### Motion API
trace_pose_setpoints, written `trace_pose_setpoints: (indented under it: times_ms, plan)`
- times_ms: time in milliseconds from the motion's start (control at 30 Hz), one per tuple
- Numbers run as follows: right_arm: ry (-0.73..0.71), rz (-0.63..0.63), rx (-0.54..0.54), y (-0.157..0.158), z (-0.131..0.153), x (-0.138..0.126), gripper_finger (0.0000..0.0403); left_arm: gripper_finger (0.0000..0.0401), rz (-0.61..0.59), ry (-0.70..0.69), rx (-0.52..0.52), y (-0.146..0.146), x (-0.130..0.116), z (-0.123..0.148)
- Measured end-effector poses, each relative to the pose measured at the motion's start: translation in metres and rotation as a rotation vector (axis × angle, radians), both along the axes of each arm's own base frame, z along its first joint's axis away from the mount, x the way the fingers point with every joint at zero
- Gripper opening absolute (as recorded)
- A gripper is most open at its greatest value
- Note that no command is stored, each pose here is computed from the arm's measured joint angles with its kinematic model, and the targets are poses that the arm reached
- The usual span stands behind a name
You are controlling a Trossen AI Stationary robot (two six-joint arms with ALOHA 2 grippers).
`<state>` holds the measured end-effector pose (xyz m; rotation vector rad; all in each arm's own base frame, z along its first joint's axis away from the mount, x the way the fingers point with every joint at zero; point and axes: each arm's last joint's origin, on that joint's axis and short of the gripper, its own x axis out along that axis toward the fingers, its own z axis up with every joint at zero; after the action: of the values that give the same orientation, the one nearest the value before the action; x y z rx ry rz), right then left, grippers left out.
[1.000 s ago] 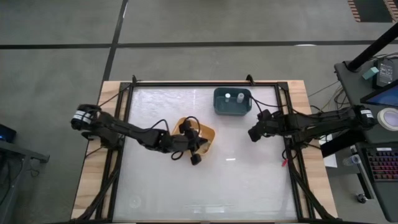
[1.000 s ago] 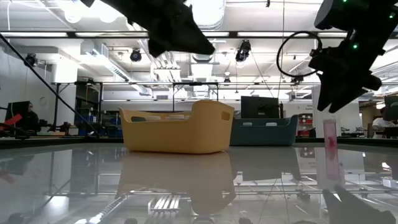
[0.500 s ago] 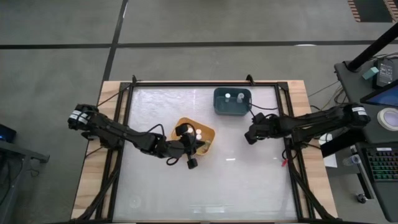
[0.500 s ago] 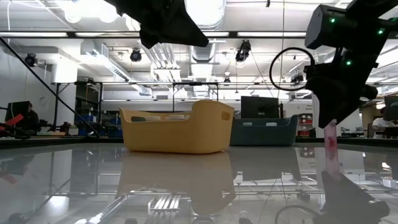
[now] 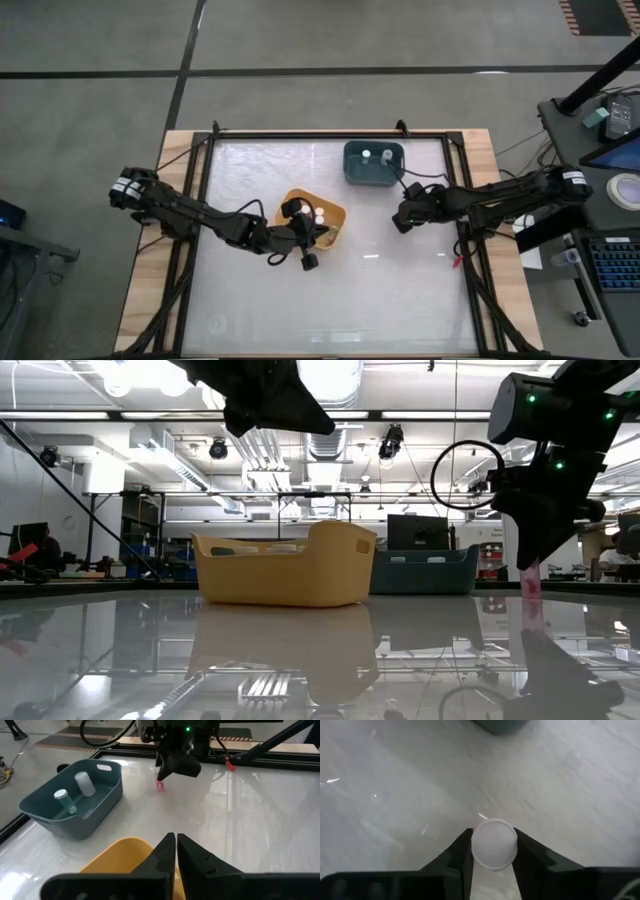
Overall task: Pick and place medicine bottles into bin by pill shape (circle, oval)
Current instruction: Put the pink pill bottle into the yellow bin
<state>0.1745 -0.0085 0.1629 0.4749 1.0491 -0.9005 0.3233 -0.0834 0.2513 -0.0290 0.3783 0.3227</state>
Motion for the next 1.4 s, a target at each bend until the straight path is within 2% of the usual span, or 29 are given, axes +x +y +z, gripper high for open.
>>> trace_pose_setpoints:
  times_ms: [367, 533, 733, 867, 1067, 1233, 1400]
  plan:
    - [-0.03, 0.078, -0.005, 0.003, 0.011, -0.007, 0.0118, 0.0001, -0.009, -0.008, -0.003, -0.003, 0.0, 0.001]
    - [-0.129, 0.246, 0.02, 0.017, 0.023, -0.008, 0.0101, 0.0001, -0.01, -0.009, -0.003, -0.003, -0.001, 0.001]
    - [-0.311, 0.444, -0.007, 0.037, 0.033, 0.002, 0.011, 0.0001, -0.011, -0.044, -0.014, -0.004, 0.001, 0.004]
    - [-0.409, 0.603, -0.065, 0.049, 0.036, 0.013, 0.0108, 0.0002, -0.011, -0.076, -0.024, -0.004, 0.002, 0.007]
    - [-0.586, 0.82, -0.208, 0.064, 0.036, 0.025, 0.0107, 0.0002, -0.018, -0.086, -0.031, -0.004, 0.002, 0.007]
    - [-0.711, 0.875, -0.308, 0.067, 0.041, 0.034, 0.0108, 0.0002, -0.085, -0.131, -0.073, -0.007, 0.004, 0.011]
    - [-0.728, 0.898, -0.345, 0.068, 0.04, 0.038, 0.0108, 0.0003, -0.123, -0.174, -0.096, -0.008, 0.005, 0.006]
